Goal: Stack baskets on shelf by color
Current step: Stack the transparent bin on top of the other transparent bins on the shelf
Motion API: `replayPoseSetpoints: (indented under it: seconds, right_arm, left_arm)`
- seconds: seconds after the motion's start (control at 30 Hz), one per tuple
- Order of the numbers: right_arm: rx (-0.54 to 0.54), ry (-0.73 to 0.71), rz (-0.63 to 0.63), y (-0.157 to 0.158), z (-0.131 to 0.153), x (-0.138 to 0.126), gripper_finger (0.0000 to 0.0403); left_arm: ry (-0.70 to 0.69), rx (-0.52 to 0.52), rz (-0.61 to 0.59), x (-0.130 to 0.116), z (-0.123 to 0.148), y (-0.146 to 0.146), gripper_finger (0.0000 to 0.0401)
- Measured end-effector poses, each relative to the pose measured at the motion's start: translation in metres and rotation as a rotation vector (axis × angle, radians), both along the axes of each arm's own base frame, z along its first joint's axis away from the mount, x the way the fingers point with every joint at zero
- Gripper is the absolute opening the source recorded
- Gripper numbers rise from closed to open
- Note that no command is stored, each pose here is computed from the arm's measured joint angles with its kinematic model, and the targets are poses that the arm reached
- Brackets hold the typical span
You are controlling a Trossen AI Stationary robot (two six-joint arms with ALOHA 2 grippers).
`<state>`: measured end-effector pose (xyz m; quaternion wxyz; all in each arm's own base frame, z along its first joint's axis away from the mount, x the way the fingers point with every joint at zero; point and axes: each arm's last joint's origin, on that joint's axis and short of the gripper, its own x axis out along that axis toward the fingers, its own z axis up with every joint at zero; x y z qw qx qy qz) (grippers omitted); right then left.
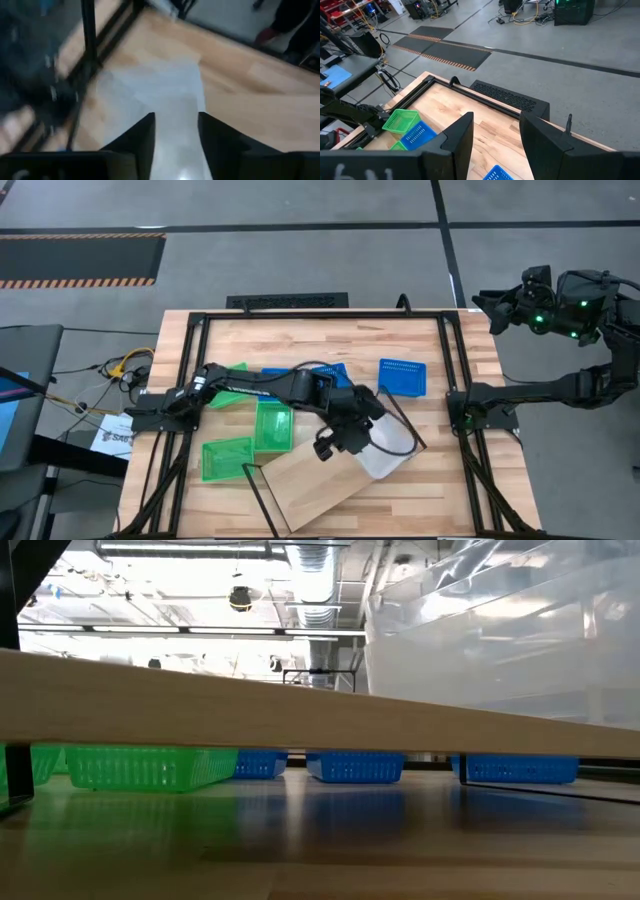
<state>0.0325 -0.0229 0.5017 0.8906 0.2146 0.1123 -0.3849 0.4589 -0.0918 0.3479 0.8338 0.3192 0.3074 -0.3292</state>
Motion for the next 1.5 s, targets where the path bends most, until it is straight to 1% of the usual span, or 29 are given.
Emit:
replayPoseSetpoints:
  seconds: [0.03,0.07,0.1,0.17,0.23,0.27,0.3,0.37,0.43,0.47,0.5,0.6,0.63,0.7,0.77,0.83,0.93,1.0,1.1,1.2,1.4,1.5]
  right_arm:
    - [0.001,0.0,0.003,0.0,0.0,0.0,0.0186]
    - [0.003,0.0,0.007,0.0,0.0,0.0,0.0186]
    - [0.005,0.0,0.013,0.0,0.0,0.0,0.0186]
    - [-0.001,0.007,0.024,0.001,0.0,0.0,0.0185]
    - [-0.006,0.011,0.028,0.001,0.0,0.0,0.0184]
    - [-0.007,0.013,0.029,0.001,0.0,0.0,0.0183]
    - [-0.008,0.013,0.029,0.001,0.0,0.0,0.0183]
    - [-0.008,0.014,0.029,0.001,0.0,0.0,0.0183]
    - [-0.009,0.015,0.03,0.001,0.0,0.0,0.0183]
    - [-0.011,0.017,0.031,0.001,0.0,0.0,0.0184]
    - [-0.018,0.023,0.035,0.001,0.0,0.0,0.0184]
    - [-0.025,0.03,0.039,0.001,0.0,0.0,0.0184]
    - [-0.026,0.03,0.039,0.001,0.0,0.0,0.0183]
    - [-0.029,0.033,0.041,0.001,0.0,0.0,0.0182]
    - [-0.038,0.041,0.047,0.001,0.0,0.0,0.0181]
    - [-0.039,0.042,0.048,0.001,0.0,0.0,0.0181]
    - [-0.039,0.042,0.049,0.001,0.0,0.0,0.0182]
    - [-0.041,0.045,0.05,0.001,0.0,0.0,0.0182]
    - [-0.042,0.046,0.052,0.001,0.0,0.0,0.018]
    - [-0.042,0.045,0.052,0.001,0.0,0.0,0.0179]
    - [-0.037,0.058,0.053,0.001,-0.001,0.0,0.018]
    - [-0.009,0.132,0.055,0.001,-0.008,0.0,0.0182]
  left_arm:
    - [0.027,-0.004,0.046,-0.003,0.001,-0.001,0.0148]
    - [0.029,-0.033,0.101,-0.006,0.007,-0.002,0.0154]
    - [0.044,-0.081,0.155,-0.012,0.015,-0.001,0.0157]
    - [0.106,-0.218,0.243,-0.026,0.032,-0.001,0.0155]
    - [0.205,-0.299,0.315,-0.04,0.039,-0.005,0.014]
    - [0.243,-0.295,0.346,-0.047,0.04,-0.01,0.0128]
    - [0.28,-0.262,0.382,-0.053,0.037,-0.018,0.0114]
    - [0.309,-0.177,0.405,-0.063,0.033,-0.037,0.0077]
    - [0.338,-0.128,0.379,-0.071,0.027,-0.054,0.0031]
    - [0.339,-0.126,0.358,-0.07,0.021,-0.063,0.0016]
    - [0.341,-0.118,0.343,-0.067,0.013,-0.07,0.001]
    - [0.346,-0.055,0.349,-0.054,-0.025,-0.078,0.0007]
    - [0.334,-0.057,0.353,-0.049,-0.036,-0.077,0.0004]
    - [0.324,-0.078,0.358,-0.042,-0.053,-0.072,0.0002]
    - [0.341,-0.058,0.362,-0.039,-0.072,-0.065,0.0001]
    - [0.308,-0.032,0.37,-0.034,-0.09,-0.059,0.0]
    - [0.279,-0.022,0.381,-0.029,-0.107,-0.049,0.0]
    - [0.251,-0.029,0.393,-0.026,-0.112,-0.043,0.0]
    - [0.228,0.003,0.409,-0.024,-0.12,-0.033,0.0]
    - [0.215,0.023,0.422,-0.022,-0.122,-0.025,0.0]
    - [0.209,-0.046,0.452,-0.018,-0.115,-0.023,0.0]
    - [0.214,-0.095,0.461,-0.019,-0.105,-0.028,0.0]
